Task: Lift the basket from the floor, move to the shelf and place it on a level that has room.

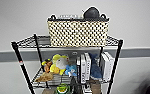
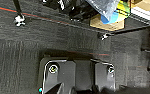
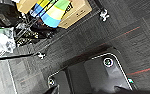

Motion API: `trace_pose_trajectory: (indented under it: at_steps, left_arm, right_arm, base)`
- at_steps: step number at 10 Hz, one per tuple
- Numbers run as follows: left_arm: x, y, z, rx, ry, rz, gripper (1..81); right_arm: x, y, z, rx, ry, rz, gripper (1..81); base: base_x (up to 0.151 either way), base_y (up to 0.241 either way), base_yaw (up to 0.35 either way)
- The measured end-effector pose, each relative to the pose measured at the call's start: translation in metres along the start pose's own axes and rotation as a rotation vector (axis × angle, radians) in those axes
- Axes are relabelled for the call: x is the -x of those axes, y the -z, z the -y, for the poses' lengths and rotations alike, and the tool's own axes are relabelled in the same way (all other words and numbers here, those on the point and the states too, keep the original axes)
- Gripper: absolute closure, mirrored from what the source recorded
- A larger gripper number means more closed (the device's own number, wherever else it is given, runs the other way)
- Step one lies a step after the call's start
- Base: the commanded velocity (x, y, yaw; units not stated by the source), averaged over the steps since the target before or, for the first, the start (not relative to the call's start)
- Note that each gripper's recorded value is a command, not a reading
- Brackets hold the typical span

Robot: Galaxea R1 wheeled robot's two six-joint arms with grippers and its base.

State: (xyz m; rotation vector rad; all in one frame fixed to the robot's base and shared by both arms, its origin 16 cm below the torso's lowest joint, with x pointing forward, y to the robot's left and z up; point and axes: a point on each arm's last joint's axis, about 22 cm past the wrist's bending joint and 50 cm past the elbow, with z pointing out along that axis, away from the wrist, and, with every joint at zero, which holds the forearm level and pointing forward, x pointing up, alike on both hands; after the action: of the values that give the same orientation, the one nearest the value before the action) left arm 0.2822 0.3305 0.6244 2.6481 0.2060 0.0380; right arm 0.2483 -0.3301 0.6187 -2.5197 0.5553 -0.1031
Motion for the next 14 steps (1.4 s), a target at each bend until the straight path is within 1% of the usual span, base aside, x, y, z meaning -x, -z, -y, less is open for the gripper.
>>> trace_pose_trajectory:
  at_steps: [1, 2, 4, 5, 6, 7, 8, 9, 10, 11, 12, 14]
  left_arm:
    - [0.003, -0.016, 0.008, -0.018, -0.004, -0.011, 1.0]
    - [0.014, -0.034, 0.009, -0.023, -0.004, -0.001, 1.0]
    - [0.035, -0.067, 0.008, -0.026, -0.020, 0.007, 1.0]
    - [0.053, -0.081, 0.013, -0.037, -0.016, 0.023, 1.0]
    - [0.063, -0.091, 0.019, -0.054, -0.018, 0.031, 1.0]
    - [0.067, -0.099, 0.025, -0.070, -0.014, 0.023, 1.0]
    - [0.068, -0.108, 0.028, -0.084, -0.014, 0.010, 1.0]
    - [0.076, -0.119, 0.026, -0.089, -0.025, 0.008, 1.0]
    - [0.094, -0.134, 0.024, -0.091, -0.025, 0.023, 1.0]
    - [0.113, -0.144, 0.027, -0.101, -0.028, 0.040, 1.0]
    - [0.123, -0.149, 0.032, -0.116, -0.024, 0.043, 1.0]
    - [0.123, -0.158, 0.037, -0.143, -0.042, 0.019, 1.0]
  right_arm:
    - [0.018, -0.022, -0.017, 0.022, -0.006, -0.001, 1.0]
    - [0.031, -0.038, -0.025, 0.034, -0.003, 0.003, 1.0]
    - [0.062, -0.071, -0.036, 0.053, 0.004, 0.014, 1.0]
    - [0.075, -0.082, -0.046, 0.073, 0.007, 0.017, 1.0]
    - [0.082, -0.091, -0.062, 0.107, 0.014, 0.005, 1.0]
    - [0.087, -0.097, -0.071, 0.124, 0.018, -0.008, 1.0]
    - [0.103, -0.108, -0.079, 0.141, 0.025, -0.011, 1.0]
    - [0.124, -0.119, -0.082, 0.150, 0.028, 0.003, 1.0]
    - [0.142, -0.130, -0.085, 0.160, 0.032, 0.013, 1.0]
    - [0.148, -0.136, -0.088, 0.173, 0.039, 0.007, 1.0]
    - [0.149, -0.141, -0.092, 0.189, 0.049, -0.007, 1.0]
    - [0.157, -0.152, -0.093, 0.207, 0.066, -0.026, 1.0]
  base:
    - [0.000, 0.000, 0.000]
    - [0.000, 0.000, 0.000]
    - [0.000, 0.000, 0.000]
    - [0.000, 0.000, 0.000]
    - [0.000, 0.000, 0.000]
    - [0.000, 0.000, 0.000]
    - [0.000, 0.000, 0.000]
    - [0.000, 0.000, 0.000]
    - [0.000, 0.000, 0.000]
    - [0.000, 0.000, 0.000]
    - [0.000, 0.000, 0.000]
    - [0.000, 0.000, 0.000]
